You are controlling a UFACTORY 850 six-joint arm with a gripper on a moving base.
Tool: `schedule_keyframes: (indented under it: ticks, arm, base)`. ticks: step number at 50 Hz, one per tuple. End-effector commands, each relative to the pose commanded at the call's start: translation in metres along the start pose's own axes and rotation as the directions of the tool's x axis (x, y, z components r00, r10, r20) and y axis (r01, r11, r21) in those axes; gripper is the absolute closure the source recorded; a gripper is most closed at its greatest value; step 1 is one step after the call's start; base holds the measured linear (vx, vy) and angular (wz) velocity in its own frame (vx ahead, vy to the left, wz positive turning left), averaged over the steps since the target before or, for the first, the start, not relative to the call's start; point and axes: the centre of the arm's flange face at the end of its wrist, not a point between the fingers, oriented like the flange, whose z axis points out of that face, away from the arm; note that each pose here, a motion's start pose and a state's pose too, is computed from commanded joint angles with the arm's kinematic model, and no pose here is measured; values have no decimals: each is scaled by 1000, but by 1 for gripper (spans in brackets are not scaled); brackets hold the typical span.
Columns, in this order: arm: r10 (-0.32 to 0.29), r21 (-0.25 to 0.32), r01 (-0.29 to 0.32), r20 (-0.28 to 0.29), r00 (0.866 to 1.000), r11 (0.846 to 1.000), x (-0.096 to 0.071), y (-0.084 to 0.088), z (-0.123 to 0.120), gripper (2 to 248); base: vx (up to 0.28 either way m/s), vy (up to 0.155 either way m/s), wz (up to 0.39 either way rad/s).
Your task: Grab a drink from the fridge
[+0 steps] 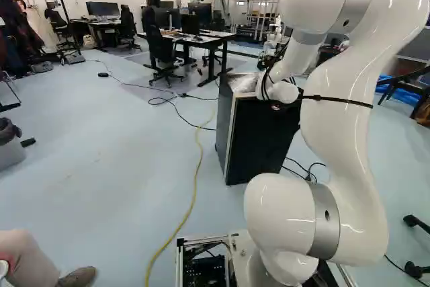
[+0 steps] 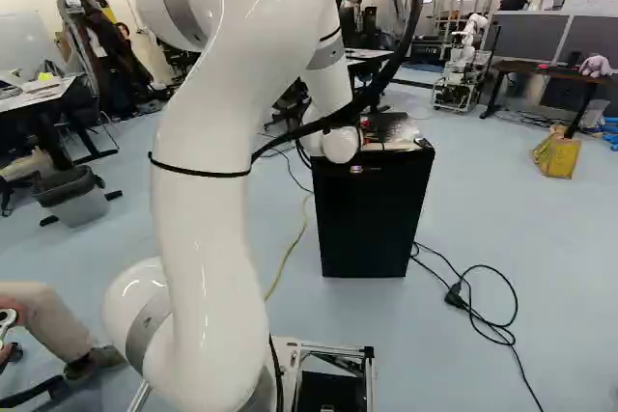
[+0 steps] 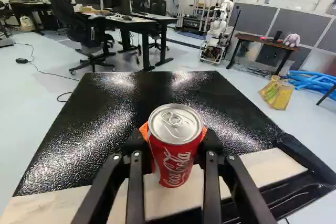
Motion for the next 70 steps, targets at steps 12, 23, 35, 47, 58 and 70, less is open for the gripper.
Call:
schedule_keyframes:
  ticks: [12, 23, 35, 47, 58, 70]
  arm:
    - [-1, -1, 1, -7, 1000, 1000, 4, 0, -2, 151]
    - [-5, -4, 4, -26, 1000, 1000, 15, 1, -6, 151]
    - [-8, -7, 8, -48, 999, 1000, 28, 2, -10, 151]
    - [-12, -10, 11, -69, 998, 1000, 40, 3, -15, 151]
    - [-13, -11, 12, -71, 997, 1000, 41, 3, -15, 151]
    - [-11, -7, 11, -70, 998, 1000, 41, -1, -20, 151]
  base:
    - [0, 0, 0]
    - [0, 0, 0]
    - [0, 0, 0]
    - [0, 0, 0]
    - [0, 0, 0]
    - [0, 0, 0]
